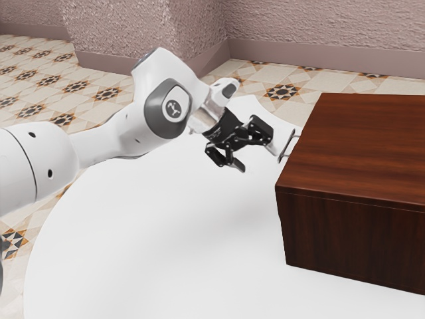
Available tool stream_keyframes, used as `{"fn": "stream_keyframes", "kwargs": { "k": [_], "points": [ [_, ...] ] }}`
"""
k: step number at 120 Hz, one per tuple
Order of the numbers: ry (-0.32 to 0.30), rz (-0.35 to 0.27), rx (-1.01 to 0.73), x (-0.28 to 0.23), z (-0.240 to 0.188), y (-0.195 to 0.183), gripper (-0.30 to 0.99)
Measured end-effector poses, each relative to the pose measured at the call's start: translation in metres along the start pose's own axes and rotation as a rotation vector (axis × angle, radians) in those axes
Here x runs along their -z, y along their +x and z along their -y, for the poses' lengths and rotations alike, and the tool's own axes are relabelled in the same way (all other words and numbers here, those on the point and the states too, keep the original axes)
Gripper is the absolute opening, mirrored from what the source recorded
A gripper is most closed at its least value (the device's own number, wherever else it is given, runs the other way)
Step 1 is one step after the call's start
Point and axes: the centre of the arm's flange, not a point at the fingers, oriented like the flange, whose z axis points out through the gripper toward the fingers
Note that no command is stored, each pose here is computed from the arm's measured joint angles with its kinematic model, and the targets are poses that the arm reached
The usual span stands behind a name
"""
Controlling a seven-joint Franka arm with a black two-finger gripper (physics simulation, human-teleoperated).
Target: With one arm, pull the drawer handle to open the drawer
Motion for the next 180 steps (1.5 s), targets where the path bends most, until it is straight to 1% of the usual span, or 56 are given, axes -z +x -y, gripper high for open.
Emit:
{"fn": "stream_keyframes", "kwargs": {
  "k": [22,44,68,80,124,141,158,180],
  "points": [
    [-0.017,-0.016,-0.031,0.008,-0.018,-0.003,0.69],
    [0.026,-0.038,-0.094,0.005,-0.029,-0.005,0.69],
    [0.038,-0.049,-0.119,-0.004,-0.034,-0.005,0.69],
    [0.042,-0.053,-0.120,-0.004,-0.032,-0.003,0.69],
    [0.091,-0.070,-0.124,0.003,-0.013,0.006,0.69],
    [0.099,-0.075,-0.124,0.008,-0.009,0.008,0.69],
    [0.110,-0.082,-0.105,0.016,0.008,0.016,0.69],
    [0.109,-0.083,-0.096,0.025,0.022,0.022,0.69]
  ]
}}
